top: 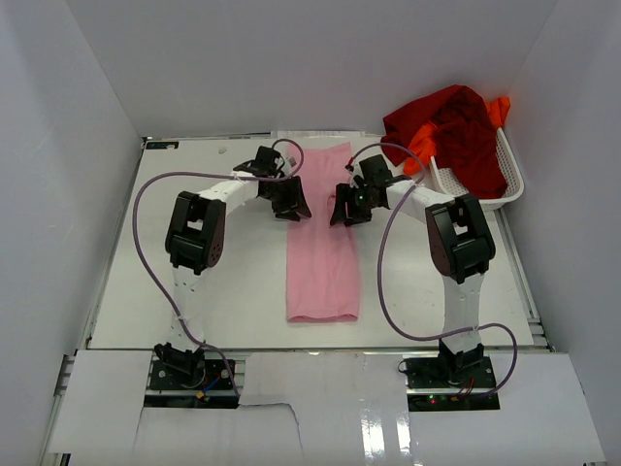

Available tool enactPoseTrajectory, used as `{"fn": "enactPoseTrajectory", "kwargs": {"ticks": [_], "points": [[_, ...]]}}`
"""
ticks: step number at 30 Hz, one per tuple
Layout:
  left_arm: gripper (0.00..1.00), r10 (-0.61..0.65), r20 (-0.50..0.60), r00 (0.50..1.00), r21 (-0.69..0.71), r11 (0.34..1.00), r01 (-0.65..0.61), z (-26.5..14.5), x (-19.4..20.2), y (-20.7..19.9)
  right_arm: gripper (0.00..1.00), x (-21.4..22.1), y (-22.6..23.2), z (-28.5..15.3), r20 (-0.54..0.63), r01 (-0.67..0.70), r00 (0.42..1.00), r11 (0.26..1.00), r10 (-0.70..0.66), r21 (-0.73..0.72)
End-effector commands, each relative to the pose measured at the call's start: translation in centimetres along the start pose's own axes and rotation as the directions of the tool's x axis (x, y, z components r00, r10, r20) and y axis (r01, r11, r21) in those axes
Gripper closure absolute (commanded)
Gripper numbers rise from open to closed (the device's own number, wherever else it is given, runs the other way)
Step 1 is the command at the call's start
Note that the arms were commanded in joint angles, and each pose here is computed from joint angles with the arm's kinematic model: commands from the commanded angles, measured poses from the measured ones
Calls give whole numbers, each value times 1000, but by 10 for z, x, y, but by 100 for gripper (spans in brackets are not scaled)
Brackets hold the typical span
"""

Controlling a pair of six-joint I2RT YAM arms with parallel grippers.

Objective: Fold and stack the t-shirts
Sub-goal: Rotate the tshirt 90 degrees

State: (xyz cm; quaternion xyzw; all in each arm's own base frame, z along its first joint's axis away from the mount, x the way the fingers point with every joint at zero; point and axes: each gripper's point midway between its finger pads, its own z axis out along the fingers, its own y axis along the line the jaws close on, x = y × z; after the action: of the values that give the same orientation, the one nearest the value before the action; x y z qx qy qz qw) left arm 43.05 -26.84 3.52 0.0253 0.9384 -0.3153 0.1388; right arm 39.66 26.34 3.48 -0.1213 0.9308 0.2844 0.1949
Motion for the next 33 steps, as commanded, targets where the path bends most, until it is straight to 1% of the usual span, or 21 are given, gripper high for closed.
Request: {"fn": "enactPoseTrajectory", "kwargs": {"ticks": [1, 2, 4, 5, 6, 8, 9, 11, 17, 20, 23, 24, 25, 26, 27, 30, 31, 32, 33], "points": [[44, -23, 13, 1000, -88, 996, 24, 3, -17, 37, 39, -1, -23, 10, -24, -3, 1000, 998, 4, 64], [44, -24, 40, 999, -83, 996, 27, -3, -31, 39, 39, -9, -22, 9, -8, 2, 1000, 998, -1, 63], [44, -46, 40, 998, -93, 994, 50, -3, -39, 54, 39, -13, -29, 13, -9, -7, 1000, 997, 7, 75], [44, -49, 47, 998, -97, 994, 54, -4, -44, 58, 39, -21, -29, 13, 4, -1, 1000, 997, 1, 73], [44, -38, 65, 997, -88, 995, 44, -6, -56, 55, 39, -20, -32, 18, -5, -3, 1000, 997, 4, 73], [44, -43, 54, 998, -92, 995, 48, -2, -59, 61, 39, -25, -36, 21, -5, -5, 1000, 997, 6, 71], [44, -29, 68, 997, -89, 995, 35, -4, -67, 57, 39, -32, -38, 25, 4, -2, 1000, 997, 1, 71], [44, -38, 57, 998, -89, 995, 42, 2, -66, 61, 39, -39, -39, 27, 13, 3, 1000, 998, -4, 66], [44, -53, 47, 997, -51, 997, 55, 2, -66, 52, 39, -62, -44, 31, 43, 15, 999, 999, -17, 43], [44, -43, 66, 997, -43, 998, 46, -11, -69, 43, 39, -74, -34, 27, 69, 51, 996, 999, -51, 9], [44, -10, 120, 993, -36, 999, 14, -39, -79, 24, 39, -87, -17, 10, 106, 75, 992, 997, -71, -32], [44, 14, 161, 987, -41, 999, -7, -57, -87, 13, 39, -91, -12, 4, 119, 82, 990, 996, -76, -40], [44, 26, 173, 985, -49, 999, -18, -66, -88, 8, 39, -90, -11, 0, 122, 82, 990, 996, -77, -39], [44, 36, 188, 981, -52, 998, -27, -75, -90, 3, 39, -97, -3, -13, 152, 98, 984, 994, -91, -42], [43, 52, 216, 975, -57, 998, -40, -92, -94, -6, 39, -98, 0, -19, 160, 101, 983, 994, -94, -39], [43, 82, 248, 965, -70, 995, -66, -116, -97, -18, 39, -100, 12, -41, 178, 125, 977, 991, -115, -47], [43, 94, 265, 960, -85, 994, -74, -131, -96, -24, 39, -97, 16, -47, 177, 127, 977, 990, -116, -52], [43, 105, 273, 956, -89, 993, -83, -141, -95, -27, 39, -100, 25, -63, 201, 142, 971, 988, -129, -54], [43, 98, 261, 960, -94, 993, -76, -143, -86, -25, 39, -88, 24, -65, 183, 134, 976, 990, -122, -53]]}}
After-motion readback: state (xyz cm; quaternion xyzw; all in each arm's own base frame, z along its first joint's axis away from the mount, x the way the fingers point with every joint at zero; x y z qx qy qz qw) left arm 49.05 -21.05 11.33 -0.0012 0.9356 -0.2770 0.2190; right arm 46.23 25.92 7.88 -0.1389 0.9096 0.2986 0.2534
